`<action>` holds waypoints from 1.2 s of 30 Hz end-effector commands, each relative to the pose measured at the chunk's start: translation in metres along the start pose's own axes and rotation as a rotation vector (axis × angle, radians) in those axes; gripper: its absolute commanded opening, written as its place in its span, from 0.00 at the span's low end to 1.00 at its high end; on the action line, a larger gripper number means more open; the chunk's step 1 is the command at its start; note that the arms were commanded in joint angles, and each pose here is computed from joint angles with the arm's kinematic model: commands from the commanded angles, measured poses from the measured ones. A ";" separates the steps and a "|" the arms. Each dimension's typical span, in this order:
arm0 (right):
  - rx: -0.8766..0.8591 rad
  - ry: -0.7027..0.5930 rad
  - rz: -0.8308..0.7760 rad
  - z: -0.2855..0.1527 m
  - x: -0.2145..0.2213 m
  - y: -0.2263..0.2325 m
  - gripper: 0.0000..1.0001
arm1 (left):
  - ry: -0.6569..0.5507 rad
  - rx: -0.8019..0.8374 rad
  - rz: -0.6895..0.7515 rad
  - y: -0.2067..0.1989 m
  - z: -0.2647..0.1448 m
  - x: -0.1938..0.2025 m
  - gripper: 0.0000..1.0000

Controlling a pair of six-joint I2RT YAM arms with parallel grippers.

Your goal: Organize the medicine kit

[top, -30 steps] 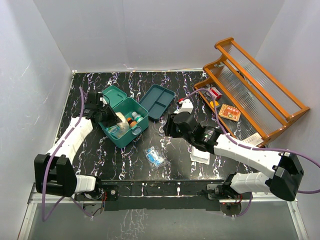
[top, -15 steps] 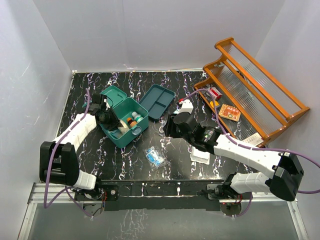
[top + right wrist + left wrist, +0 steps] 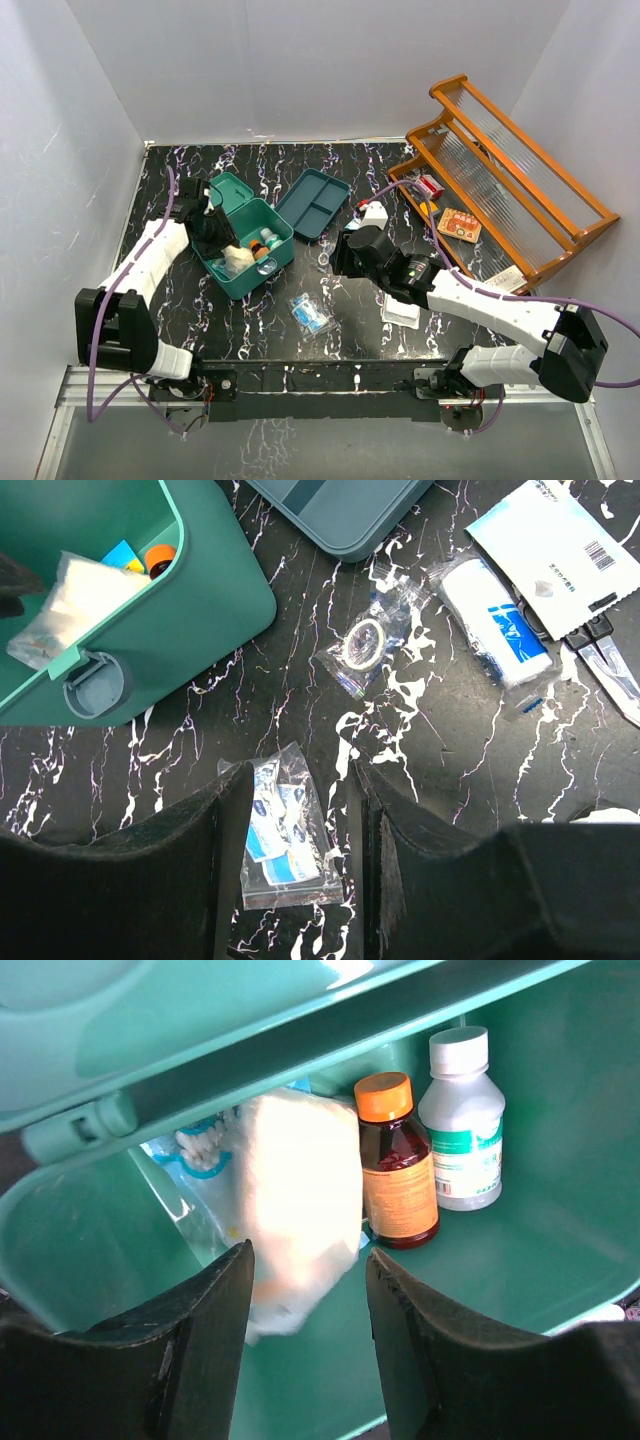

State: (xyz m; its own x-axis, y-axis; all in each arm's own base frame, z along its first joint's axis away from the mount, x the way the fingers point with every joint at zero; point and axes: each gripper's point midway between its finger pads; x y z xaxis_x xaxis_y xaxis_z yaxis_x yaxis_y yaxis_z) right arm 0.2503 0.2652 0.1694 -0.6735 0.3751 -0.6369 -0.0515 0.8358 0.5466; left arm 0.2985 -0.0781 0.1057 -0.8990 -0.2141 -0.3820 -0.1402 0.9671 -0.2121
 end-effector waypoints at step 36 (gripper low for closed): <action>-0.023 -0.018 0.014 0.006 -0.002 0.003 0.41 | 0.061 -0.230 0.132 0.010 0.036 0.029 0.27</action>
State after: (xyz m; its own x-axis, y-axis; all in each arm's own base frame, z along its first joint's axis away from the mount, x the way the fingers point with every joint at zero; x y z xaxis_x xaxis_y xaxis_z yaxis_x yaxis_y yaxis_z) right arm 0.2489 0.2660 0.1618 -0.6834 0.3684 -0.6302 -0.0514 0.8369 0.5450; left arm 0.2943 -0.0943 0.0506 -0.9456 -0.0717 -0.3173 -0.0735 0.9973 -0.0062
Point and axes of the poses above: each gripper's point midway between its finger pads, its own z axis out along the fingers, its own y axis along the line the jaws close on, x = y × z, and after that the axes turned 15 degrees about z, right-handed
